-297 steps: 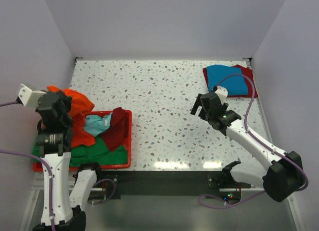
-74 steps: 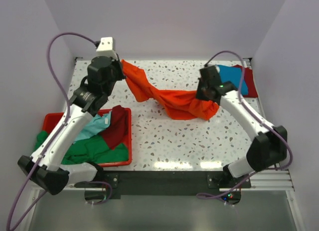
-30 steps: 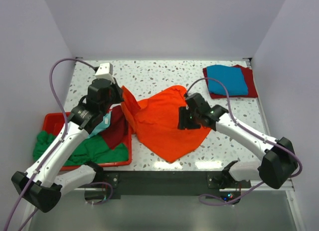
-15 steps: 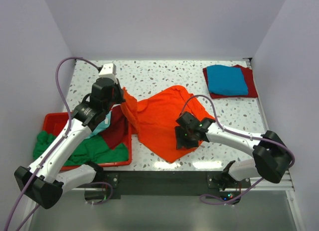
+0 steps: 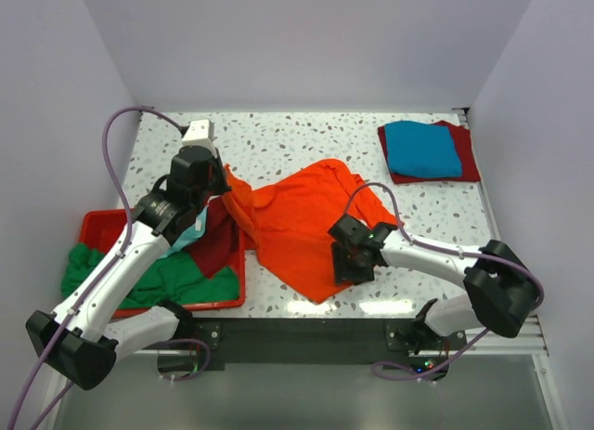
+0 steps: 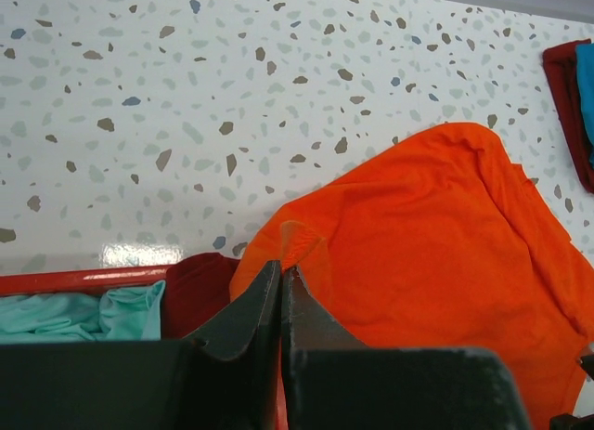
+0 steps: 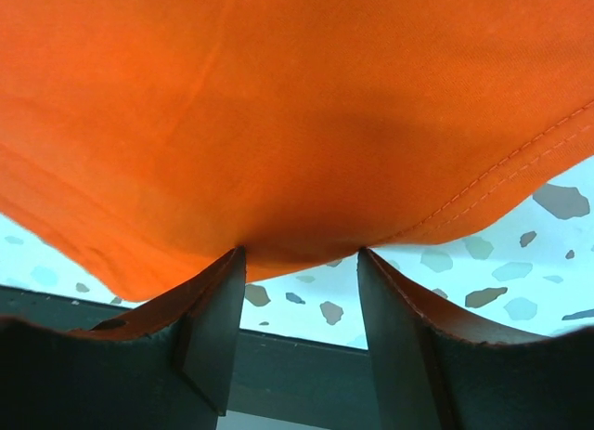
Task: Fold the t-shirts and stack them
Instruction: Flatten the tshirt out
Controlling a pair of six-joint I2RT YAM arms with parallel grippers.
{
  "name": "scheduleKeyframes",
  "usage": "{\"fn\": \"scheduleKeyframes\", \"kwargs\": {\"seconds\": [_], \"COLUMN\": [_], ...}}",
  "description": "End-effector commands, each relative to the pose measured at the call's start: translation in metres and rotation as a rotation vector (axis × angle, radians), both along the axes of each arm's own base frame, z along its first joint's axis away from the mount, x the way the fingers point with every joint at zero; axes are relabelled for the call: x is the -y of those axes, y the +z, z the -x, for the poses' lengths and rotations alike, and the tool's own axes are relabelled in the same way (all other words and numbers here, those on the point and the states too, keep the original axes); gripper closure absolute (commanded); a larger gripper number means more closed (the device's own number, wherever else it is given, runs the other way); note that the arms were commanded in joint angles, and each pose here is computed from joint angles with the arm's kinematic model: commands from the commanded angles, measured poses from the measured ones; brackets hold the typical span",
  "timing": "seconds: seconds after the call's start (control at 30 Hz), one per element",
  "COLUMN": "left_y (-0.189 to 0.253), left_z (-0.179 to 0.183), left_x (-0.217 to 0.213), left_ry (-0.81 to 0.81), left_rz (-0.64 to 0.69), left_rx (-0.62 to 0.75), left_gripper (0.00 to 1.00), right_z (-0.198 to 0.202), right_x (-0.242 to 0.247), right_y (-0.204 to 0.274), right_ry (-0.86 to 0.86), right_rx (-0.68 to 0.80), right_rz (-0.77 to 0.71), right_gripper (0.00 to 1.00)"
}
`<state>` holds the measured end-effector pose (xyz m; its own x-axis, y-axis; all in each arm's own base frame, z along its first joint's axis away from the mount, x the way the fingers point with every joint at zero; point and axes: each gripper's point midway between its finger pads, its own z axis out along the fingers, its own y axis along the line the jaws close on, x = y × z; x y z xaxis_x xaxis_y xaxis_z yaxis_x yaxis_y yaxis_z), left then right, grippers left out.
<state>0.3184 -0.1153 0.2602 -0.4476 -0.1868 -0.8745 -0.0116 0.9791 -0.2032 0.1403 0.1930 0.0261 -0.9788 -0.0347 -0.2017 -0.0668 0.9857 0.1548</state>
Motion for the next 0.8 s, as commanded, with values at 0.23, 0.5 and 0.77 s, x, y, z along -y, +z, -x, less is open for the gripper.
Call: {"fn": "scheduleKeyframes", "kwargs": {"seconds": [0.23,0.5,0.77], "left_y": [0.020,0.023,0.024], "left_z": [-0.005,-0.001,0.004], "left_x": [-0.008,-0.018,-0.026], "left_ry": [0.023,0.054,0.070], "left_rz": [-0.030,-0.048,-0.075], "left_rx": [0.052,0.063,0.070], "left_gripper": [1.00,1.00,1.00], "right_z": [-0.008,-0.030,-0.068], "right_x": [-0.004,0.014,0.012], "right_y": [-0.008,0.088,0.123], "right_ry": [0.005,0.003,-0.023], "right_rx": [-0.005,0.144,0.250], "right_rz": [0.045,0.113,0.141], "right_gripper": [0.75,1.00,0.66]}}
